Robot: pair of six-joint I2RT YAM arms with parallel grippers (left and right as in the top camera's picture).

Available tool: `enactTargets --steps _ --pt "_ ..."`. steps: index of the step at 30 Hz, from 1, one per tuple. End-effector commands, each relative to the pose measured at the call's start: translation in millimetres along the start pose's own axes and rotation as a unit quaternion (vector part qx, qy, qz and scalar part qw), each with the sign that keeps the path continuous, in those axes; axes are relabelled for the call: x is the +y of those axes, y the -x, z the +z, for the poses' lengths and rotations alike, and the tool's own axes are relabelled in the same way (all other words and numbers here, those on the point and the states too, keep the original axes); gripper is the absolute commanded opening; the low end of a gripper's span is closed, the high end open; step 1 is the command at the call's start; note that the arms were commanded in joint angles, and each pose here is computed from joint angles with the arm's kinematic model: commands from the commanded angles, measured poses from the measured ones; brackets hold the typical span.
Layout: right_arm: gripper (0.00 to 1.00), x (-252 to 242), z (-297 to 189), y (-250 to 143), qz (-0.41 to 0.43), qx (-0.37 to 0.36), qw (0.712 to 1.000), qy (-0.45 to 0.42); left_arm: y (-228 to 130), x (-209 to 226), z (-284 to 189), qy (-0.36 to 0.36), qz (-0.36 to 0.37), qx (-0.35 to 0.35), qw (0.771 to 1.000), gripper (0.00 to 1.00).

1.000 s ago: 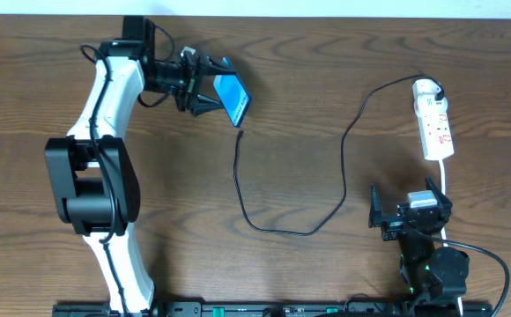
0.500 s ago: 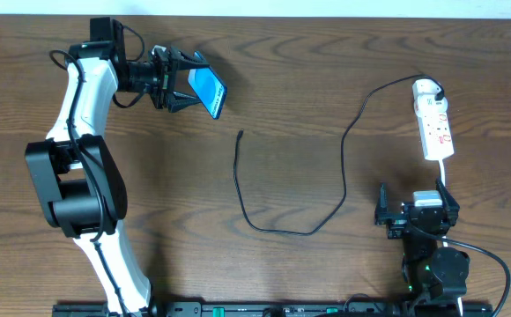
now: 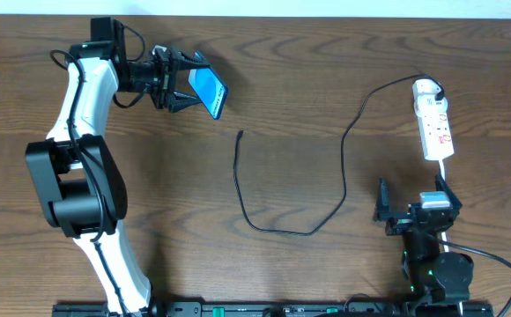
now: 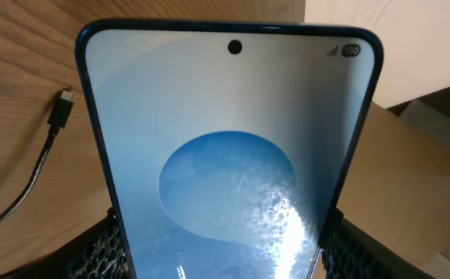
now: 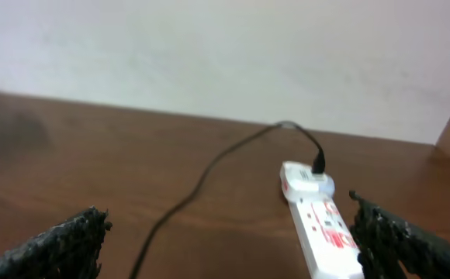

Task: Plug charger to phone and switch on socket
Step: 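Move the right gripper toward the phone held by the left gripper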

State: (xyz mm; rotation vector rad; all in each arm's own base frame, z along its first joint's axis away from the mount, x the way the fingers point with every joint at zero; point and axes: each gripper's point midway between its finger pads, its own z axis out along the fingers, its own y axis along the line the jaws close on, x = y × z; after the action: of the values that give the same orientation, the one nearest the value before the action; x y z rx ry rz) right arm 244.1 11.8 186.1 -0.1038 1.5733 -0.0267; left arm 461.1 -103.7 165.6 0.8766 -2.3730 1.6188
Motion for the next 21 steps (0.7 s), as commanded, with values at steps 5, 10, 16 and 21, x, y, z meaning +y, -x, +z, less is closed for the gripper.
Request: enactTargets --steps 5,10,16,21 --pt "0.99 10 4 5 0.068 -0.004 0.997 0.032 -2 -10 -11 -0.020 0.003 0.001 1.000 0.64" --pt "0.99 17 10 12 0.093 0.022 0.994 0.055 -2 -10 -11 -0.020 0.003 0.000 1.000 0.64" --pt "0.99 33 26 29 0.098 0.061 0.988 0.105 -2 -10 -11 -0.020 0.003 0.001 1.000 0.64" --pt "0.99 43 45 45 0.105 0.102 0.980 0.137 -2 -10 -11 -0.020 0.003 0.001 1.000 0.64"
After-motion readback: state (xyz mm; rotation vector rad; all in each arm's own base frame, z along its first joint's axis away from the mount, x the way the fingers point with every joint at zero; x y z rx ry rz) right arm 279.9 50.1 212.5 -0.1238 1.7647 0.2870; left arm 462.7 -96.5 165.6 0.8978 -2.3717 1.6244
